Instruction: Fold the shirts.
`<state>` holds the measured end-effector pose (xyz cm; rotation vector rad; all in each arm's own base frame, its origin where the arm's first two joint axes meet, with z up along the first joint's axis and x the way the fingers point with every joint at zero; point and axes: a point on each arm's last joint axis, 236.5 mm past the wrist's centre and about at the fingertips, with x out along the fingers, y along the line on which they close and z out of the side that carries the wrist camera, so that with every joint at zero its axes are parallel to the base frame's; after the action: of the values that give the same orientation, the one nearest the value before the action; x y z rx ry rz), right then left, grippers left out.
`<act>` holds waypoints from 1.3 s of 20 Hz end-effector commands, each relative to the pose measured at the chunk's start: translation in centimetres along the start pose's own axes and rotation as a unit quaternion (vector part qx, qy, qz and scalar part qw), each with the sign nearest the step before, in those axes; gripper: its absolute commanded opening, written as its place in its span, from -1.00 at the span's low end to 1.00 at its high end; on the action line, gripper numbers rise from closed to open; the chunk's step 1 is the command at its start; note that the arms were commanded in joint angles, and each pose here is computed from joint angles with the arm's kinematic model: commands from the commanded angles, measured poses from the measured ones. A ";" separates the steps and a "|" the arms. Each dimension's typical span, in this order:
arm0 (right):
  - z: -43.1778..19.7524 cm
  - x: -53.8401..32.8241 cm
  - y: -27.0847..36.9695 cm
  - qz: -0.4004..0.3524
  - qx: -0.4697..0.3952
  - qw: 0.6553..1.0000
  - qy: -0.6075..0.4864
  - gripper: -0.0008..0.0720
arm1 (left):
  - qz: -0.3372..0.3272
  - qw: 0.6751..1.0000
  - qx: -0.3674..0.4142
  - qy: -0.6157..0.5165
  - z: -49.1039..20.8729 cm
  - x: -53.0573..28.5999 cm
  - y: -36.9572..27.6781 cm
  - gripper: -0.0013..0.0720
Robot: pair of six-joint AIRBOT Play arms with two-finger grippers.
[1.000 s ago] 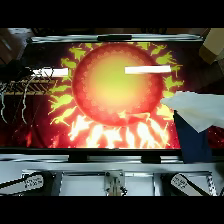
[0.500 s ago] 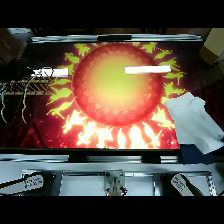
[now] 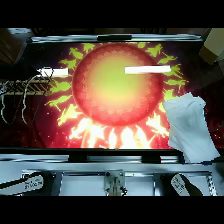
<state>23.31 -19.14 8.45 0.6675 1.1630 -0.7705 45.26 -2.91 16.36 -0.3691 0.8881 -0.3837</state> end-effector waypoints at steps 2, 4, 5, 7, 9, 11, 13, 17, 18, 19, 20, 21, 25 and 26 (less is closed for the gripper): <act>7.7 -11.9 15.9 0.185 -0.146 0.936 -0.259 0.49 | 0.166 0.980 0.076 0.081 -3.2 1.9 3.2 -0.87; 2.5 -11.6 24.0 0.228 -0.248 0.911 -0.240 0.49 | 0.261 0.951 0.109 0.125 -4.8 1.8 4.7 -0.87; -1.3 -9.2 26.7 0.219 -0.299 0.909 -0.192 0.49 | 0.266 0.948 0.107 0.141 -5.7 2.5 3.8 -0.87; -10.1 -2.5 29.3 0.165 -0.394 0.902 -0.055 0.49 | 0.217 0.955 0.107 0.169 -7.8 4.8 0.4 -0.27; -15.8 1.7 29.6 0.127 -0.438 0.889 0.041 0.49 | 0.203 0.953 0.088 0.208 -11.2 6.0 -1.2 0.68; -17.9 2.9 30.1 0.117 -0.453 0.882 0.063 0.49 | 0.207 0.947 0.064 0.238 -15.3 7.2 -0.8 0.70; -18.5 2.5 30.5 0.122 -0.471 0.872 0.054 0.49 | 0.206 0.948 0.058 0.234 -17.8 7.9 -0.6 0.69; -18.6 2.5 30.6 0.124 -0.482 0.866 0.053 0.49 | 0.200 0.956 0.061 0.204 -17.1 8.4 -0.7 0.69; -18.6 2.5 30.6 0.124 -0.482 0.866 0.053 0.49 | 0.197 0.959 0.064 0.191 -16.5 8.7 -0.9 0.69; -18.6 2.5 30.6 0.124 -0.482 0.866 0.053 0.49 | 0.195 0.962 0.066 0.182 -16.1 8.9 -1.0 0.69; -18.7 2.5 30.6 0.124 -0.482 0.866 0.053 0.49 | 0.195 0.962 0.066 0.180 -16.0 9.0 -1.0 0.69; -18.6 2.5 30.6 0.124 -0.482 0.866 0.053 0.49 | 0.195 0.961 0.065 0.183 -16.2 8.9 -0.9 0.69; -18.6 2.5 30.6 0.124 -0.482 0.866 0.053 0.49 | 0.200 0.956 0.062 0.206 -17.2 8.4 -0.7 0.69; -18.7 2.5 30.6 0.124 -0.482 0.866 0.053 0.49 | 0.200 0.956 0.062 0.205 -17.2 8.4 -0.7 0.69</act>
<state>38.66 12.82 3.12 0.0013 1.3451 0.1190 36.40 -10.10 1.22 0.0153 1.3003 -0.1388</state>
